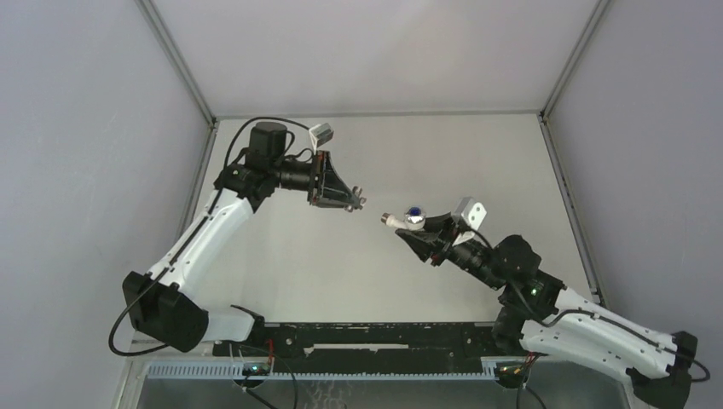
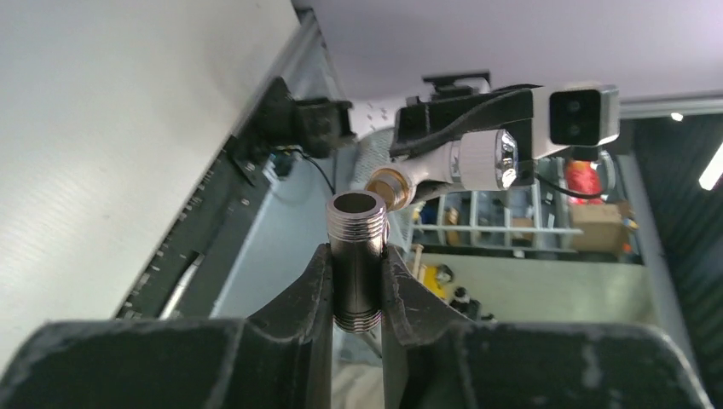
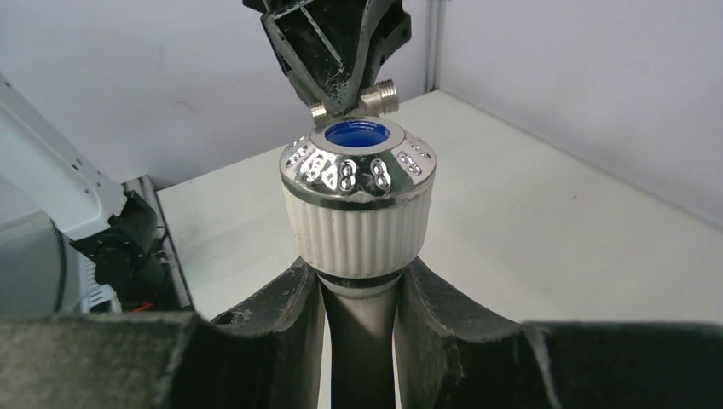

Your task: Install the water faucets

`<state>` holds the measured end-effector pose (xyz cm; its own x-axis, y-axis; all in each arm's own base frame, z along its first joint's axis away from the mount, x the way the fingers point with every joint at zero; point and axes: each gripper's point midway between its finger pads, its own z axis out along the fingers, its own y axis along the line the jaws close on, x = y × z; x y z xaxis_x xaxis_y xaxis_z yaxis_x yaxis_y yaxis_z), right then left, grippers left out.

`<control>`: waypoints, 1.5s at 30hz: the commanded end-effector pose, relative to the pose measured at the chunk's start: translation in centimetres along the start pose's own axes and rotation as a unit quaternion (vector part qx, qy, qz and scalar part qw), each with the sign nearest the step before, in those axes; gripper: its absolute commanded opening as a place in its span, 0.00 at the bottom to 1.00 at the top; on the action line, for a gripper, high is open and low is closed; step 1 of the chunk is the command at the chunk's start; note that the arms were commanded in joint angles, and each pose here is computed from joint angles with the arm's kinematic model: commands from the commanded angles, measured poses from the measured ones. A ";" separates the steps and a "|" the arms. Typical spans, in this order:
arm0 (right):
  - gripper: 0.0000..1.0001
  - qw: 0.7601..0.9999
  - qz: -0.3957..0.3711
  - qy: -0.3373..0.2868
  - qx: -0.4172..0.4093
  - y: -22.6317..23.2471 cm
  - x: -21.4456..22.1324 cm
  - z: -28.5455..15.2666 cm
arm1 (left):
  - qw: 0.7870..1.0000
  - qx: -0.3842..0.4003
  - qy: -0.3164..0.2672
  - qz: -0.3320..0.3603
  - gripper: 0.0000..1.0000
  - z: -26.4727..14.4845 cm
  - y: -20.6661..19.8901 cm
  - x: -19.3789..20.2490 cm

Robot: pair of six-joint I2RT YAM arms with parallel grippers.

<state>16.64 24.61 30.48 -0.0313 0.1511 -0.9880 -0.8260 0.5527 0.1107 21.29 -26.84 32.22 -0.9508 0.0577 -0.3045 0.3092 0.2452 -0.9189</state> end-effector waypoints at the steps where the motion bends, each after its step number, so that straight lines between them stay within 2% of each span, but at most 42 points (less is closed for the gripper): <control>1: 0.00 0.985 -0.132 -0.084 0.067 -0.9 -3.3 0.7 | 0.994 0.082 0.064 -0.018 0.00 -1.9 -3.9 3.8; 3: 0.00 0.977 -0.171 -0.101 0.071 -0.2 -3.4 0.5 | 0.994 0.084 0.065 -0.018 0.00 -2.1 -3.9 4.6; 11: 0.00 0.955 -0.284 -0.079 0.036 2.2 -2.0 -0.9 | 0.992 0.092 0.080 0.014 0.00 -3.0 -2.6 8.7; 14: 0.00 0.927 -0.370 -0.043 0.048 2.2 -0.5 -1.0 | 0.995 0.060 0.067 0.041 0.00 -2.7 -1.2 9.2; 16: 0.00 0.908 -0.412 -0.047 0.057 2.3 -0.4 -1.0 | 0.995 0.059 0.074 0.043 0.00 -2.5 -1.1 9.6; 23: 0.00 0.914 -0.399 -0.077 0.005 5.3 -0.6 -1.8 | 0.990 0.074 0.118 0.002 0.00 -2.6 -1.7 11.6; 29: 0.00 0.910 -0.397 -0.108 -0.048 8.5 -1.4 -3.2 | 0.988 0.086 0.124 -0.011 0.00 -2.9 -2.9 11.6; 45: 0.00 0.871 -0.467 -0.140 -0.058 11.6 -1.1 -2.0 | 0.981 0.118 0.150 0.020 0.00 -2.8 -5.0 11.3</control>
<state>6.06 29.32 30.35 0.7917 -0.1667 -0.5877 -0.4946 0.3898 -0.7769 9.60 -24.78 31.29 -0.9268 0.3179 -0.2001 0.2431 0.1016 -0.9647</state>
